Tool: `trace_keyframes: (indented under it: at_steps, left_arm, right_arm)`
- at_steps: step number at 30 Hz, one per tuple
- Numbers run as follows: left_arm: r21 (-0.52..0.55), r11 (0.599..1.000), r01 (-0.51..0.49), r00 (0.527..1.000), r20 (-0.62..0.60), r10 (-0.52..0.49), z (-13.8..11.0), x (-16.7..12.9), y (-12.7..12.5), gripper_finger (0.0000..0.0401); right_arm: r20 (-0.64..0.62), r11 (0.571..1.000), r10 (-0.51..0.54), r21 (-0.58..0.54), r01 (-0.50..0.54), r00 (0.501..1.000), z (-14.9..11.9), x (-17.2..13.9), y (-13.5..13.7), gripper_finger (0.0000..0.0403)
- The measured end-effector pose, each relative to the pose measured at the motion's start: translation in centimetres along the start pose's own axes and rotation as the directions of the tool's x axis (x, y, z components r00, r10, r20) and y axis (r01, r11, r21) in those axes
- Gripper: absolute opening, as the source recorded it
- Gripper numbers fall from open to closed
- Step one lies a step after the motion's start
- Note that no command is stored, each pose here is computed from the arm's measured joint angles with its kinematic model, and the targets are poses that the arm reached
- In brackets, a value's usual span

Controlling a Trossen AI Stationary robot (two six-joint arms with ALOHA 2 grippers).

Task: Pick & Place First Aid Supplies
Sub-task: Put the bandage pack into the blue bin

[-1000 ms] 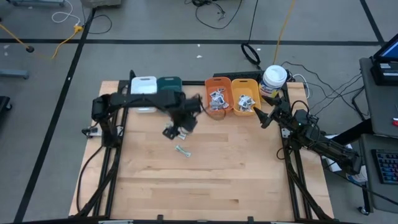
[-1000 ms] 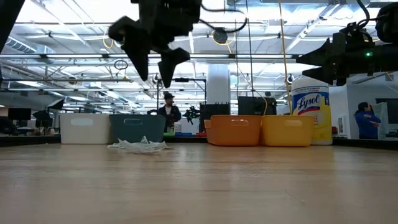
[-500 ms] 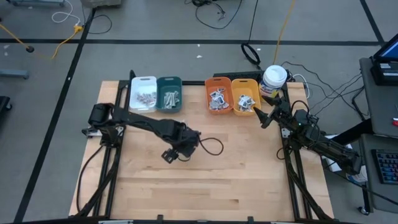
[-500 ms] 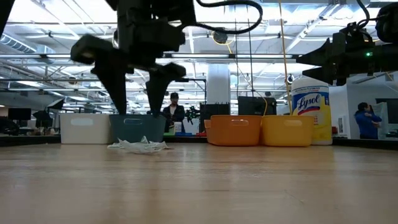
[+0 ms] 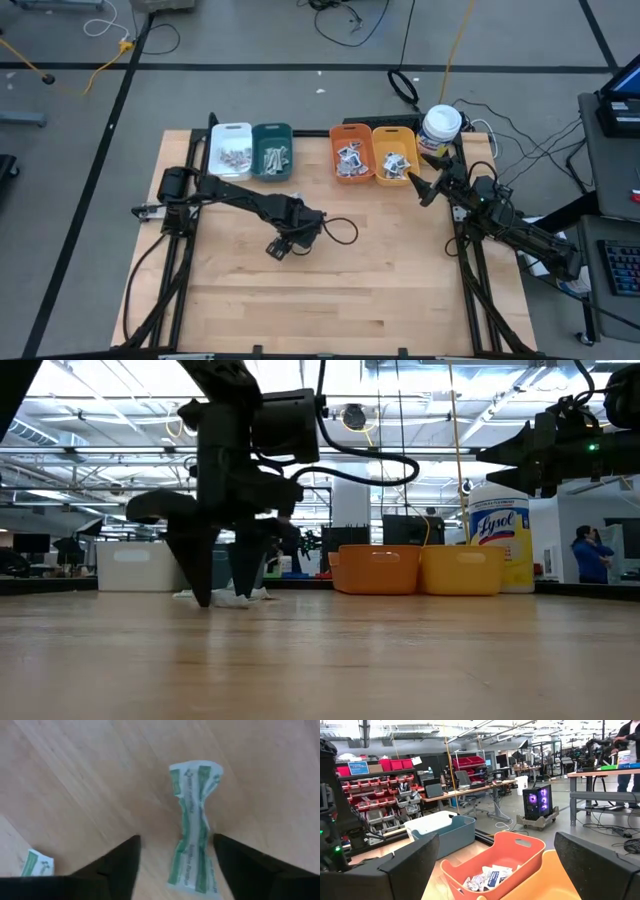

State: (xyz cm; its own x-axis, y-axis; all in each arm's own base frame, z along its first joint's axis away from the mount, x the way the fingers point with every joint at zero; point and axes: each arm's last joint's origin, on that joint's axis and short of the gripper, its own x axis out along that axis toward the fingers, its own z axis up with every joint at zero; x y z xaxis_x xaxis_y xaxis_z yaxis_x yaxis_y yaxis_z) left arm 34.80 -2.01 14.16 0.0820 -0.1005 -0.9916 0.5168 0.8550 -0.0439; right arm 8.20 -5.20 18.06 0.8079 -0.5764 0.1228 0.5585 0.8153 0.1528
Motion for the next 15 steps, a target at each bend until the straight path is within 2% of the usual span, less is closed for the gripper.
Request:
trace_keyframes:
  at_steps: [10,11,15]
  left_arm:
    - [0.021,1.0,-0.013,0.999,0.035,0.012,0.46,0.15,0.01,0.0021]
    - [0.021,1.0,-0.013,0.999,0.036,0.012,0.5,0.16,-0.02,0.0012]
    - [0.027,1.0,-0.013,0.999,0.035,0.012,0.67,0.19,-0.37,0.0015]
  right_arm:
    - [0.002,1.0,0.001,0.0,-0.001,1.0,0.02,0.0,0.01,0.0392]
    - [0.002,1.0,0.001,0.0,-0.001,1.0,0.02,0.0,0.01,0.0392]
    - [0.0,1.0,0.0,0.0,0.0,1.0,0.0,0.0,0.0,0.0392]
